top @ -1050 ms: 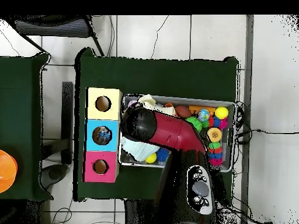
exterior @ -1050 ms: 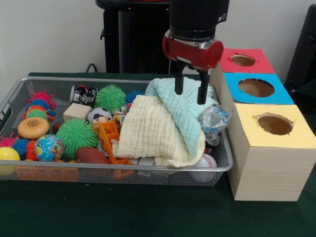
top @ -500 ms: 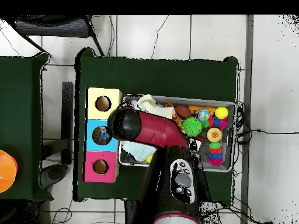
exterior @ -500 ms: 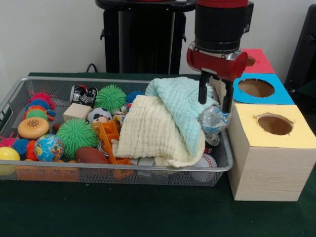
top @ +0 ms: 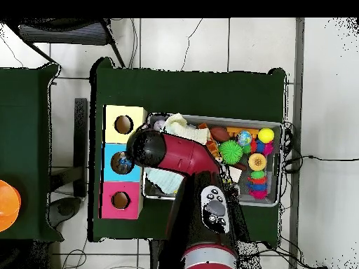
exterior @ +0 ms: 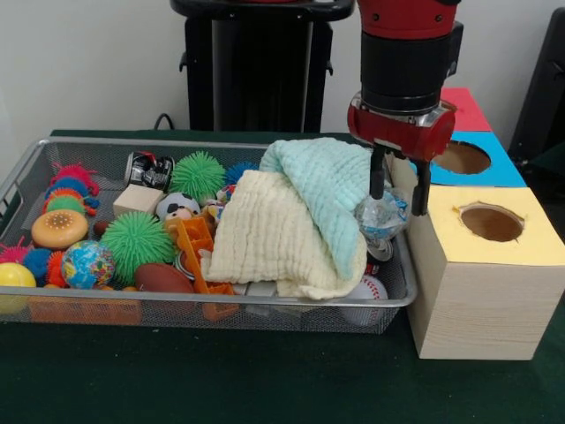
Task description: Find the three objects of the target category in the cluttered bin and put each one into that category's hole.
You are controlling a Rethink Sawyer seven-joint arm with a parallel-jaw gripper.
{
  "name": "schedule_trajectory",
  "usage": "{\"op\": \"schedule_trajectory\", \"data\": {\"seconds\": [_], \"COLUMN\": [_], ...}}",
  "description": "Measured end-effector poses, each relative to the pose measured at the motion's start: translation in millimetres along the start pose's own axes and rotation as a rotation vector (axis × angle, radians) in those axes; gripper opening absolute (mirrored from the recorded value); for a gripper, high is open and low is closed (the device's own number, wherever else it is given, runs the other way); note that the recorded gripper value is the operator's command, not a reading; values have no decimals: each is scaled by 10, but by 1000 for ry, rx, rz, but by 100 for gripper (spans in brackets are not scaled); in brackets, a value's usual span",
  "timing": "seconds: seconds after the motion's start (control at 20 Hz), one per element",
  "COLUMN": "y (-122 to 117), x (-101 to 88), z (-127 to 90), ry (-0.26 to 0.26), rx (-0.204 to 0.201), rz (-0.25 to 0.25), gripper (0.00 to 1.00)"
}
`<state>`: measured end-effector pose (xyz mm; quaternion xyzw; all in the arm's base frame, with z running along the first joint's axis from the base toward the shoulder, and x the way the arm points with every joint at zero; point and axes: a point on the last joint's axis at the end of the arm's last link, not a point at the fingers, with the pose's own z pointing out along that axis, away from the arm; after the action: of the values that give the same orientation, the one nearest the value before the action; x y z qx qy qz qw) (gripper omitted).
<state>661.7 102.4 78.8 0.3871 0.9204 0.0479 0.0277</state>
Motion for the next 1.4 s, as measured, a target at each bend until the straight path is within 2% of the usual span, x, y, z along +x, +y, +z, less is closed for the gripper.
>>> {"op": "schedule_trajectory", "data": {"seconds": [0.25, 0.6, 0.95, 1.35, 1.4], "y": [23, 0, -18, -209, -261], "x": [21, 56, 114, 167, 159], "z": [67, 156, 145, 61, 54], "ry": [-6, -6, 0, 128, 170], "rx": [-9, 8, 81, 189, 213], "rz": [-3, -10, -48, -30, -20], "gripper": [100, 100, 100, 100, 100]}}
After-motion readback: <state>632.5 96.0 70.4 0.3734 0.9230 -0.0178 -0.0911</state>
